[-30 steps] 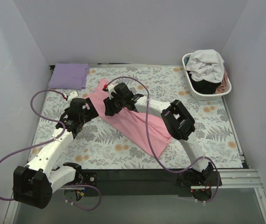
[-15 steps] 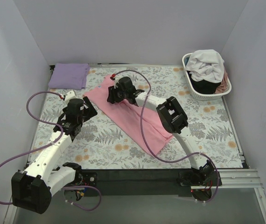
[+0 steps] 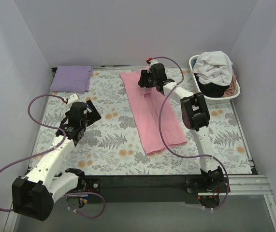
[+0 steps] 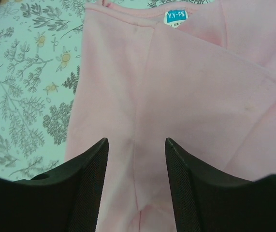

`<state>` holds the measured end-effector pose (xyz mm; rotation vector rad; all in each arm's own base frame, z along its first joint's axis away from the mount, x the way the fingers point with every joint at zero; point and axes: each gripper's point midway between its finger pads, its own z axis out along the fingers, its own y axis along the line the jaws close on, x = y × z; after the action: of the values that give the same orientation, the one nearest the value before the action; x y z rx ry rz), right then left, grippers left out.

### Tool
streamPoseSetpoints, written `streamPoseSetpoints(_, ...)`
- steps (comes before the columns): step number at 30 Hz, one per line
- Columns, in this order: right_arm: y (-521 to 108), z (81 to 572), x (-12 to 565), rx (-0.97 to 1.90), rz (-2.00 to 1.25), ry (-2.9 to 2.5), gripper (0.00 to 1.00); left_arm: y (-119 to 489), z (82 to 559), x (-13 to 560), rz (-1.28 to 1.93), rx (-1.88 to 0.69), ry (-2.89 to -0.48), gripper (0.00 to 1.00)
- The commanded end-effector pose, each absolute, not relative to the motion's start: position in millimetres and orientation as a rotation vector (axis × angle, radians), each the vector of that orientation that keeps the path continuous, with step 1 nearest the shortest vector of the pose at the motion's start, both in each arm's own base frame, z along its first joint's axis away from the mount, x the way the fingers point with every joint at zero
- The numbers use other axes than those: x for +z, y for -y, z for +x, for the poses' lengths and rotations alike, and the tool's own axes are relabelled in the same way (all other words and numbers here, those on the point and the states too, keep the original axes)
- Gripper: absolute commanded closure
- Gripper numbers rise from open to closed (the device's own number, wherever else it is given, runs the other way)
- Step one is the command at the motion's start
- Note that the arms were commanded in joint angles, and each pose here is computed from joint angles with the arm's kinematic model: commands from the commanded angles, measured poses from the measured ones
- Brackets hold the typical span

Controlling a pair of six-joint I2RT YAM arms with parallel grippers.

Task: Fold and stack the t-shirts
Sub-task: Fold the tshirt

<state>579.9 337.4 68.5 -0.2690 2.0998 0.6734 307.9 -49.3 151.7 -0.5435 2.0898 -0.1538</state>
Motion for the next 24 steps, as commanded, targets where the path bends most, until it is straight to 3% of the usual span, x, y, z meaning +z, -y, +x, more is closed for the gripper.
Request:
streamPoseSetpoints(1,-345,556,180,0.655,-0.403,-1.928,0.43,49,312,159,-0.542,-0.161,-2.061,0.21)
streamPoseSetpoints(2,-339,542,211,0.655,-0.409,-1.896,0.44,49,312,159,-0.541,-0.162,-2.062,0.21)
streamPoseSetpoints(4,-320,507,173,0.62,-0.418,-2.047,0.45,51,312,158,-0.535,-0.169,-2.069,0.21)
streamPoseSetpoints(6,-308,470,178,0.599,-0.442,-2.094,0.52,52,312,159,-0.531,-0.178,-2.07,0.21)
streamPoseSetpoints(7,-293,442,141,0.558,-0.456,-2.204,0.54,52,312,159,-0.528,-0.181,-2.071,0.21)
streamPoseSetpoints(15,-261,248,77,0.447,-0.703,-2.533,0.6,57,312,157,-0.513,-0.208,-2.087,0.21)
streamPoseSetpoints(18,-255,206,64,0.406,-0.746,-2.587,0.66,56,312,158,-0.519,-0.202,-2.083,0.21)
streamPoseSetpoints(24,-263,178,46,0.364,-0.803,-2.626,0.69,57,311,156,-0.512,-0.205,-2.093,0.21)
